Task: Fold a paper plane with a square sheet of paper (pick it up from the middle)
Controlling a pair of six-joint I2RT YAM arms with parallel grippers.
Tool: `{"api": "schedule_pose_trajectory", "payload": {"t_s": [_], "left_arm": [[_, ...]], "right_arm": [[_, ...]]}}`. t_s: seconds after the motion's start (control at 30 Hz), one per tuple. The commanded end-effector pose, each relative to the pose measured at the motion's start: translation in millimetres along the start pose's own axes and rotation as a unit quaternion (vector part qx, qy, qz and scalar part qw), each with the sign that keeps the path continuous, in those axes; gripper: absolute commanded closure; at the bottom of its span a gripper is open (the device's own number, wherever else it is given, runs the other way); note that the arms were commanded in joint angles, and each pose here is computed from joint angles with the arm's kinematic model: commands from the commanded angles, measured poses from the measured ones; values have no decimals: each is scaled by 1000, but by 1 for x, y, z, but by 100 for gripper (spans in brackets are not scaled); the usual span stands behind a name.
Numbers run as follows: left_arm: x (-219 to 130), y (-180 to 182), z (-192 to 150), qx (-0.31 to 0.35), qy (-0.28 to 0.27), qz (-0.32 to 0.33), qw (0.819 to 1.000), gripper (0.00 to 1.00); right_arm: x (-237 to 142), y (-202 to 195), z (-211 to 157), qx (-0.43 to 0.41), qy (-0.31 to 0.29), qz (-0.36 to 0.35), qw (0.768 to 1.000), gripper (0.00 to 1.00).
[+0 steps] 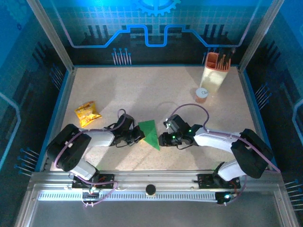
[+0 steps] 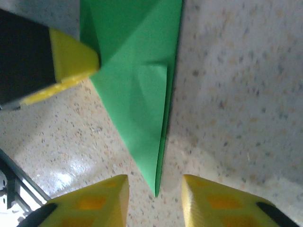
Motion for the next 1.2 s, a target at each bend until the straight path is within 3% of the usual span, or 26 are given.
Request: {"api": "schedule_pose_trajectory", "payload": {"t_s": [0.0,0.2,0.4,0.53,0.87,1.17], "left_arm": [[-12,-6,2,-21,-29,-4,999,97],[-40,-21,9,31,-55,-3,998,74],[-50,-17,23,10,-23,-36,999,56],[-47,-17,28,-3,13,-53,999,53],[-46,-22,31,-11,49,-66,997,48],[-41,-34,34,-4,78,-59,995,37]], "right_arm": [[0,4,26,-28,-42,7,999,61],[10,7,44,-72,-96,3,993,62],[23,18,47,-75,-44,57,995,61],[33,17,47,-73,-31,66,995,64],[24,11,47,-68,-45,105,991,90],[3,6,53,-65,-92,163,980,94]]}}
Point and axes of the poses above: each hand's point on the last joint's axis, 136 mm out from that joint toward the fingers, its own x axis out along the fingers, its own y axis along the line the jaws close on, z = x × y, the point moved 3 cm from there along -x, back along the fingers, and after that the axes turned 15 degrees about -x, right-handed, at the moved point
